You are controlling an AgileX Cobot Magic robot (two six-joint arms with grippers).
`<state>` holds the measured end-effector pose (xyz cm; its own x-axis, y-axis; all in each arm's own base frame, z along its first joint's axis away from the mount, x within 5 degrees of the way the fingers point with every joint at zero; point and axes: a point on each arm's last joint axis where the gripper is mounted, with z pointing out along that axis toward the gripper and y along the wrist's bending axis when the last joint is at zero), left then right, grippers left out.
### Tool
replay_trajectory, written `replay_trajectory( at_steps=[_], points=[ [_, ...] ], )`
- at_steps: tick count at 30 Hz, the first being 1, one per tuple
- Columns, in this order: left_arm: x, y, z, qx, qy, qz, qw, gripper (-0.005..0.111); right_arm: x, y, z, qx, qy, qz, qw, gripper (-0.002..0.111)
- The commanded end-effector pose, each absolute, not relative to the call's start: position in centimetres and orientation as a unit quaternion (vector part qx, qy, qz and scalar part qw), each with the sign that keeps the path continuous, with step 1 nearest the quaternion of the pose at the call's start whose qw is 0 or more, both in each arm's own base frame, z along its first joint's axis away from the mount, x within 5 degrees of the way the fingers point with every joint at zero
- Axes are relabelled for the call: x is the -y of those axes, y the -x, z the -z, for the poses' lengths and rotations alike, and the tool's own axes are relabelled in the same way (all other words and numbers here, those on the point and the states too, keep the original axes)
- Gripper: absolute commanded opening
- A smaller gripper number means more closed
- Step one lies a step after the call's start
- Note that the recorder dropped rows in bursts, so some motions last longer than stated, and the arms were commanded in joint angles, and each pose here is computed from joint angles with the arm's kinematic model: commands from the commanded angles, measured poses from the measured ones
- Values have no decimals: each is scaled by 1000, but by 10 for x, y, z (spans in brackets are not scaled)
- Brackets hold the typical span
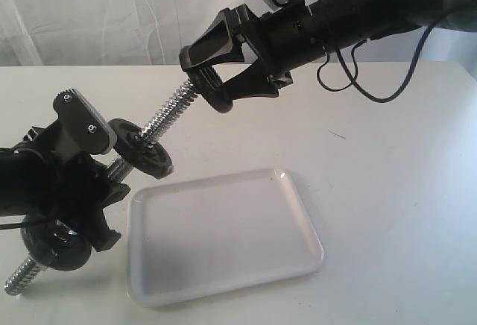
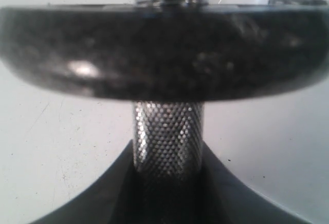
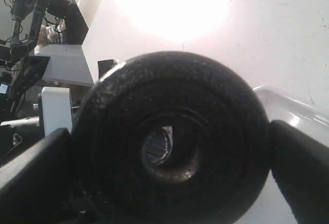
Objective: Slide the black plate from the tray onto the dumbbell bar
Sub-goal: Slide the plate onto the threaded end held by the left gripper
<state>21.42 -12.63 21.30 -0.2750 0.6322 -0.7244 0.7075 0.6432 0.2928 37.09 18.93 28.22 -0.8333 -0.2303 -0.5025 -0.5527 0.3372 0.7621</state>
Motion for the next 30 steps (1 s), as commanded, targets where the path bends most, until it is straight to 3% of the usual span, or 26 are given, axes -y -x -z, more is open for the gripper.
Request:
replay_trajectory(
  at_steps=[1, 30],
  points=[
    [125, -216, -236, -788, -392, 42, 473, 0, -191, -369, -297, -781, 240, -550, 171, 0],
    [121, -219, -237, -789, -383, 16, 481, 0, -210, -350, -314, -767, 273, -555, 172, 0]
  ],
)
